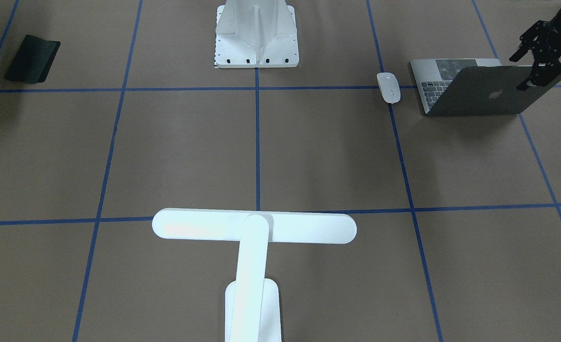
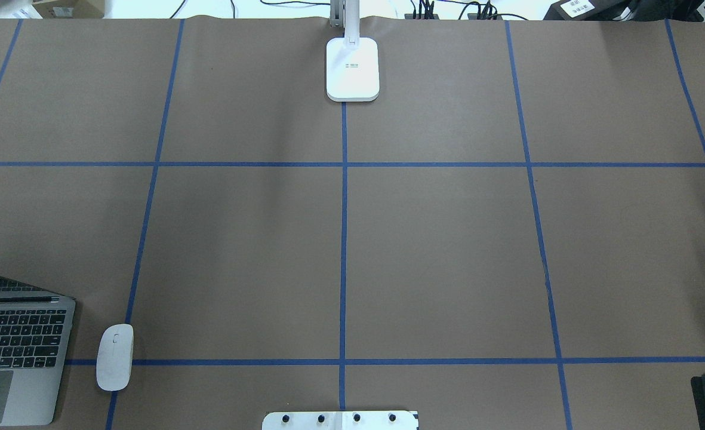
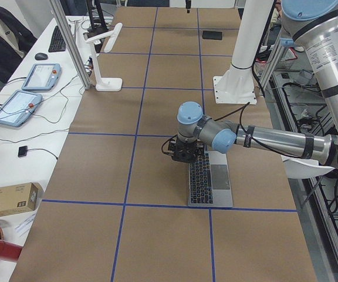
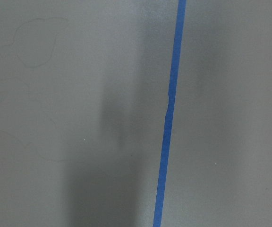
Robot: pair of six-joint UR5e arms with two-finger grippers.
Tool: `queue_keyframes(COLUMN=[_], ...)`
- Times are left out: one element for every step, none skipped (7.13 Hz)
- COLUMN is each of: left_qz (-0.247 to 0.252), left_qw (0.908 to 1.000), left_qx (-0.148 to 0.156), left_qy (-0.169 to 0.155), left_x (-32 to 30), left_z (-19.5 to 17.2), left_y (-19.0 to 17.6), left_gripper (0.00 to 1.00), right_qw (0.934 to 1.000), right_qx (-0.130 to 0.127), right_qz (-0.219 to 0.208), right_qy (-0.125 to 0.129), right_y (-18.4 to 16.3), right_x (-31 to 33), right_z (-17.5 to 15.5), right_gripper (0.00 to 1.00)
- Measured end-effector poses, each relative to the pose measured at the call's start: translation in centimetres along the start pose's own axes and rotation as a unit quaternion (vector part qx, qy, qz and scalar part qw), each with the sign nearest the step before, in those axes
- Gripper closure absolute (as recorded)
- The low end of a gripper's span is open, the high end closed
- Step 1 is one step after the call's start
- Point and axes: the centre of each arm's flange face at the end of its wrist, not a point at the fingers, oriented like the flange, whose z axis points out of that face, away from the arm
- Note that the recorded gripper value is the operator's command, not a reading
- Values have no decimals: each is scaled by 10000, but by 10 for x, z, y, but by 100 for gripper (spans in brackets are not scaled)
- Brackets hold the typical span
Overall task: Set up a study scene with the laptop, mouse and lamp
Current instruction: 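Lower the left gripper and grasp the top edge of the laptop screen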
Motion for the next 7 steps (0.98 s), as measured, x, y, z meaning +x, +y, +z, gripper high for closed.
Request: queue_keyframes(left_qz=[-11, -27, -37, -51, -67, -82, -93], left_qw=[10000, 10000, 10000, 9999, 9999, 9999, 9998], left_qx=[29, 56, 69, 85, 106, 130, 161], left_qy=[-2, -10, -16, -23, -31, -42, -49], left_x=[0, -1, -1, -2, -2, -2, -2], left_z=[1, 2, 3, 4, 5, 7, 9], left_y=[-1, -3, -5, -6, -8, -10, -11], left_gripper=[7, 11, 11, 11, 11, 10, 9], right_qw=[10000, 10000, 10000, 10000, 10000, 10000, 10000], right_qx=[7, 9, 10, 12, 14, 14, 10], right_qz=[-8, -10, -12, -12, -11, -11, -12], right_qy=[-4, -5, -6, -6, -7, -19, -42], right_y=[1, 2, 2, 2, 2, 2, 2], right_x=[0, 0, 0, 0, 0, -1, -1], right_z=[0, 0, 0, 0, 0, -1, -1], right_gripper=[0, 0, 0, 0, 0, 0, 0])
